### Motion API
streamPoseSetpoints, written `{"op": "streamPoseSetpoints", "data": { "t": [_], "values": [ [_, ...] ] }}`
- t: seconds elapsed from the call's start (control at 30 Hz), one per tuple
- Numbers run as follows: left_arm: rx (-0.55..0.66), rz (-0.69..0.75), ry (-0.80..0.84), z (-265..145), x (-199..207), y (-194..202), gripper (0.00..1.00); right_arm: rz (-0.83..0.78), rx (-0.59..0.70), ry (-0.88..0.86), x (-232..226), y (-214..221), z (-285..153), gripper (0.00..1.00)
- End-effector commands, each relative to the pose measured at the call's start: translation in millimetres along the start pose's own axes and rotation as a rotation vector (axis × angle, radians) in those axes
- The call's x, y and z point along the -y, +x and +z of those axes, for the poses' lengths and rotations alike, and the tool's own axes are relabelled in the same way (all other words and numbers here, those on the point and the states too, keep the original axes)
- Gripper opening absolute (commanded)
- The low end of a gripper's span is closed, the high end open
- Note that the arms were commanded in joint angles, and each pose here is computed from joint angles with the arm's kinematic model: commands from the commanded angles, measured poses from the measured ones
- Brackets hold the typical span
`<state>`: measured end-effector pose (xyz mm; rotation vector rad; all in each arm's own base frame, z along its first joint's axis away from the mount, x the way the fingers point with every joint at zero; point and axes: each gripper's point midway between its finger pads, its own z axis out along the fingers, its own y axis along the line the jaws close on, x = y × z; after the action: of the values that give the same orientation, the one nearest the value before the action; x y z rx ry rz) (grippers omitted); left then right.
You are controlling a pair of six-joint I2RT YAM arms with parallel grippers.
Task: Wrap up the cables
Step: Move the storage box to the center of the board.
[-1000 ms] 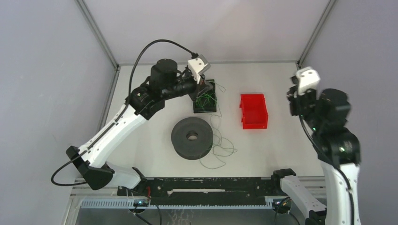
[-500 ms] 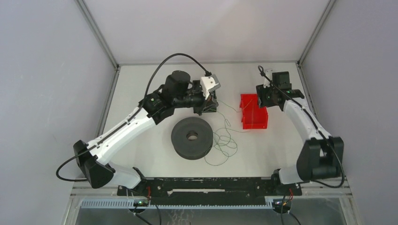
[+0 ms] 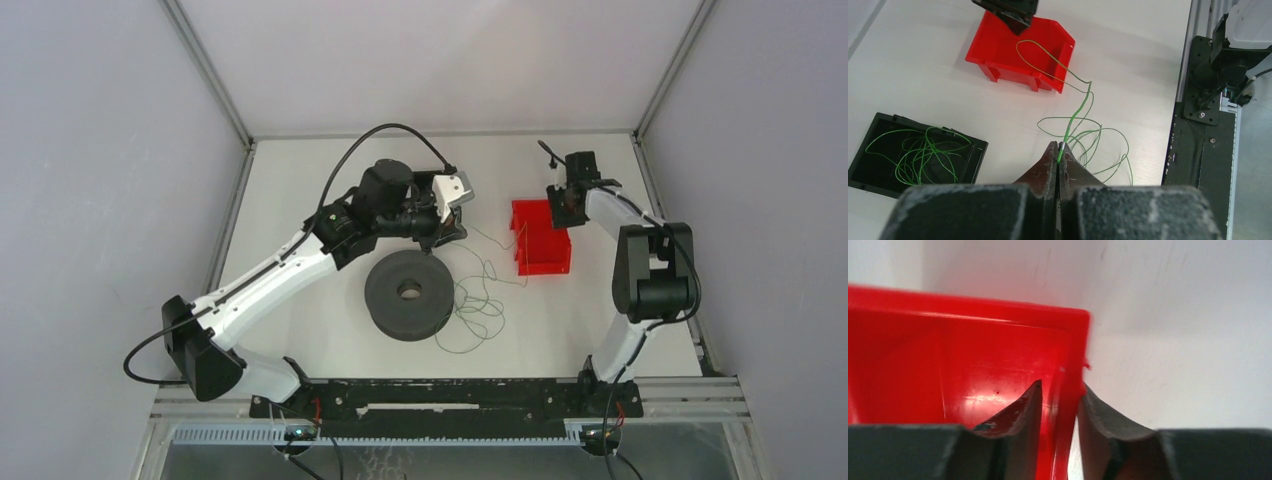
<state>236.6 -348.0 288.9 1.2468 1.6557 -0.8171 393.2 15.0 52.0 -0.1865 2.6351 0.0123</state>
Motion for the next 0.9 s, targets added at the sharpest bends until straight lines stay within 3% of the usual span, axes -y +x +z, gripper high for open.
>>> {"op": "streamPoseSetpoints", "data": {
  "t": [0.0,0.1,0.23,0.33,0.43,0.6,0.87],
  "values": [
    [0.030,0.035,0.028,6,4,-4,0.00,0.090,0.127,0.050,24,-57,0,0.33],
    [0.027,0.043,0.030,8,5,-4,0.01,0.139,0.151,0.056,34,-80,8,0.27],
    [0.033,0.052,0.017,10,2,-9,0.00,0.161,0.151,0.058,40,-107,25,0.27],
    [0.036,0.047,-0.001,10,-2,-15,0.00,0.168,0.154,0.064,45,-125,31,0.33],
    [0.038,0.043,-0.030,9,-8,-20,0.00,0.139,0.196,0.042,44,-137,16,0.49],
    [0.040,0.048,-0.053,8,-12,-22,0.00,0.023,0.344,-0.158,15,-148,-68,0.67],
    [0.080,-0.044,-0.029,11,-13,-32,0.00,-0.315,0.508,-0.645,-98,-82,-214,0.72]
  ]
}}
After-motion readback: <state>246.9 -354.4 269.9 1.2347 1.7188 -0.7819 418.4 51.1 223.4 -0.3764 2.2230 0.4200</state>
